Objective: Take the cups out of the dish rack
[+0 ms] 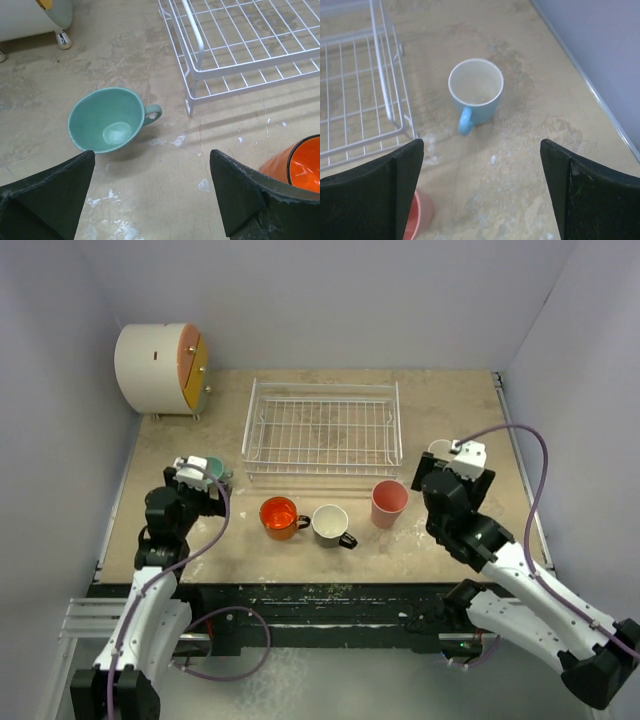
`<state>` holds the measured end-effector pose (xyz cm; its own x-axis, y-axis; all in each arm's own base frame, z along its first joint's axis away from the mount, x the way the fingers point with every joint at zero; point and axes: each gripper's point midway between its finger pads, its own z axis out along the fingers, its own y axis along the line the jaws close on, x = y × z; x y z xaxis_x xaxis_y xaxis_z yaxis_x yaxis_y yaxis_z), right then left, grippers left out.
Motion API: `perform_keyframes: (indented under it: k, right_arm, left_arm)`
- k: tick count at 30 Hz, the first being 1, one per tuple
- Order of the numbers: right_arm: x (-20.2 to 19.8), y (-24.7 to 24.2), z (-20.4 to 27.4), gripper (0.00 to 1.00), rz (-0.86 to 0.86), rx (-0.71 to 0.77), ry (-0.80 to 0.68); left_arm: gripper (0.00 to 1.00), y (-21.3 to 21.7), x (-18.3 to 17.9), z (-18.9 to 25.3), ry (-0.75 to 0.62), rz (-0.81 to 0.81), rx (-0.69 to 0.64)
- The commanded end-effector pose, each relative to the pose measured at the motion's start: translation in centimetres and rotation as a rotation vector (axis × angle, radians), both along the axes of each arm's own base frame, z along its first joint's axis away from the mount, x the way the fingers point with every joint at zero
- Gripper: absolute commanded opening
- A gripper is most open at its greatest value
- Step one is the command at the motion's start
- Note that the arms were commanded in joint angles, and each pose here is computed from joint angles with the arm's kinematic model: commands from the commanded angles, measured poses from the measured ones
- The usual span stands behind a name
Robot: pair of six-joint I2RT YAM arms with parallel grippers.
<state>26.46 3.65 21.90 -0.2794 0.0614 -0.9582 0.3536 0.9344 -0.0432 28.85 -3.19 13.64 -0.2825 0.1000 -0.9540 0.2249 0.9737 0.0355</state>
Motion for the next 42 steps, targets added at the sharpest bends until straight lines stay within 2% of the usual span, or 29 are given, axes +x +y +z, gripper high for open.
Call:
perform_keyframes:
  k: [1, 5, 9, 13, 17, 22, 29, 32, 42]
  right_arm:
    - [0.5, -2.2, 2.7, 1.0, -0.151, 0.041, -0.254]
    - [0.1, -3.2, 0.9, 1.0, -0.195, 0.034, -0.296]
    - [-0.2, -3.6, -1.3, 1.0, -0.201, 0.005, -0.289]
    - [-1.5, -5.5, -3.2, 1.0, -0.357, 0.021, -0.291]
    - [-2.0, -6.1, -3.5, 1.0, -0.412, 0.025, -0.287]
    - [-2.2, -5.9, -3.7, 1.0, -0.385, 0.022, -0.254]
    - [-2.7, -5.9, -4.0, 1.0, -0.308, 0.042, -0.249]
    - [-2.5, -5.2, -3.7, 1.0, -0.216, 0.021, -0.247]
    - [-2.9, -6.0, -4.0, 1.0, -0.266, 0.01, -0.248]
  left_arm:
    - [0.99, 0.4, -0.8, 0.2, -0.106, 0.007, 0.026]
    - [0.99, 0.7, -0.5, -0.3, -0.079, 0.025, 0.027]
    - [0.99, -0.3, -0.1, -2.4, -0.01, -0.047, 0.043]
    - [0.99, 2.4, 0.7, -3.5, -0.001, 0.14, 0.019]
    - [0.99, 2.5, 0.0, -3.1, -0.041, 0.148, 0.018]
    - [0.99, 2.5, -1.6, -2.5, -0.155, 0.153, 0.006]
    - [0.99, 2.7, -1.4, -3.1, -0.125, 0.159, 0.016]
    - [0.99, 2.5, -1.6, -3.0, -0.135, 0.151, 0.014]
    - [0.99, 2.5, -1.5, -3.1, -0.129, 0.145, 0.017]
